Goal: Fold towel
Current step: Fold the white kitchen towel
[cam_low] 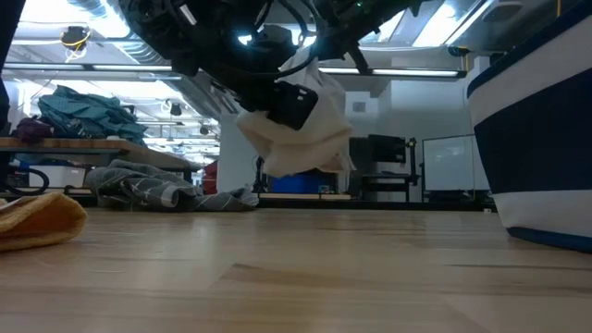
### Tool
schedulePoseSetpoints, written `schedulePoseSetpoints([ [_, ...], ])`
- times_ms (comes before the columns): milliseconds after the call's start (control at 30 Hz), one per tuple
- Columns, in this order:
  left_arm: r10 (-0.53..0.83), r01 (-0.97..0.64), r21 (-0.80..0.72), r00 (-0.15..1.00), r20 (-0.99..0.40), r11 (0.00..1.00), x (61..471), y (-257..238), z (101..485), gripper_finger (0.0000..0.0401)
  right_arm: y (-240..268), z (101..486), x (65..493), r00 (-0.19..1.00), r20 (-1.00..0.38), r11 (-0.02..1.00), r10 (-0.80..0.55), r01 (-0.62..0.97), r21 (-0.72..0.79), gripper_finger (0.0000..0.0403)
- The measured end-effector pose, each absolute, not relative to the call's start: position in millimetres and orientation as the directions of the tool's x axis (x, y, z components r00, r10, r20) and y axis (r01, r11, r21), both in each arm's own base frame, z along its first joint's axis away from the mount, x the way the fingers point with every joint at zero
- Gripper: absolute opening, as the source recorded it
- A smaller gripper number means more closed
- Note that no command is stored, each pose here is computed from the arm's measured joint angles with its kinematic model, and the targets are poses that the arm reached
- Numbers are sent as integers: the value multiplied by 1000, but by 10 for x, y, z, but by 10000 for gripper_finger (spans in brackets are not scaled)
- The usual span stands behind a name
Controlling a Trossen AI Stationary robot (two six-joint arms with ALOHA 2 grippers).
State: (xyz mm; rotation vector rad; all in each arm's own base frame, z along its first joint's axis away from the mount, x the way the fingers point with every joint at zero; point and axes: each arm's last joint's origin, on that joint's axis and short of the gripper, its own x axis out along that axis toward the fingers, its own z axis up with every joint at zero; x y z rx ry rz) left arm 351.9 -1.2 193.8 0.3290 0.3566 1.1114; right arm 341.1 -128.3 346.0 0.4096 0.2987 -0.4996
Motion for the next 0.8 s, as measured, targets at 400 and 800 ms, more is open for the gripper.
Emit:
schedulePoseSetpoints([
  [400, 885, -783, 427, 451, -112, 453, 3514, -210, 1943, 7, -1288, 3421, 3390, 806, -411, 805, -426, 545, 236, 1],
  [800, 841, -763, 378, 534, -90, 524, 3418, -488, 2168, 2, -1300, 3321, 3321, 693, -506, 793, -513, 608, 29, 1],
])
